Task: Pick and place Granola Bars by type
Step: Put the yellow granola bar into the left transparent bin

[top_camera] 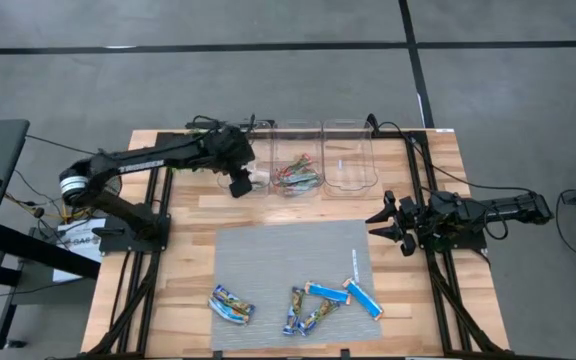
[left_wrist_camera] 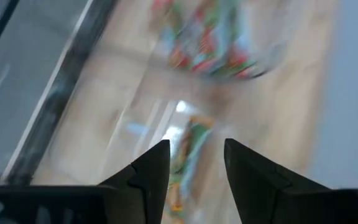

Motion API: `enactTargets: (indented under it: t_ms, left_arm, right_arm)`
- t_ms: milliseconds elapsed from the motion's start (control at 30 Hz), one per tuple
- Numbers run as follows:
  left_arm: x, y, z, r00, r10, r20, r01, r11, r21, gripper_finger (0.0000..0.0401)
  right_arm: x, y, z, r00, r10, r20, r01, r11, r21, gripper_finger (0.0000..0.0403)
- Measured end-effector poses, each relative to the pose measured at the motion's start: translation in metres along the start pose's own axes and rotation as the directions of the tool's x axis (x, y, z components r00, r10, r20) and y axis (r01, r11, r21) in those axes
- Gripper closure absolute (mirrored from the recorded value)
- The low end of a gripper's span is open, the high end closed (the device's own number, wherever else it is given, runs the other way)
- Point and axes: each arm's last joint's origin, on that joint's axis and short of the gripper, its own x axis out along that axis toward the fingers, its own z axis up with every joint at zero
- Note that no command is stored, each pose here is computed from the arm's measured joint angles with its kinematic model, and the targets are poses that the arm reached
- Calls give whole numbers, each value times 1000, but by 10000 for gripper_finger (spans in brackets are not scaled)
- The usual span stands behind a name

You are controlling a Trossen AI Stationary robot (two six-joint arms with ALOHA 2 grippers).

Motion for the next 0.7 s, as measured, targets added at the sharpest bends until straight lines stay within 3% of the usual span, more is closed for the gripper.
enactTargets:
  t_ms: [133,233,333,467,567,700]
  left_arm:
    - [-31,-24,5,982,-127,142,119,991,61,257]
    - [-55,-48,9,924,-295,244,271,954,127,257]
    - [-74,-74,10,829,-472,299,439,881,176,257]
    - [-91,-111,8,695,-653,300,626,755,193,257]
    - [-100,-135,4,634,-722,276,705,687,178,257]
    - [-111,-160,-9,588,-782,208,768,620,162,257]
  right_arm:
    - [0,0,0,1000,0,0,0,1000,0,261]
    - [0,0,0,1000,0,0,0,1000,0,262]
    - [0,0,0,1000,0,0,0,1000,0,260]
    - [0,0,0,1000,0,0,0,1000,0,259]
    - [0,0,0,1000,0,0,0,1000,0,261]
    - [0,0,0,1000,0,0,0,1000,0,261]
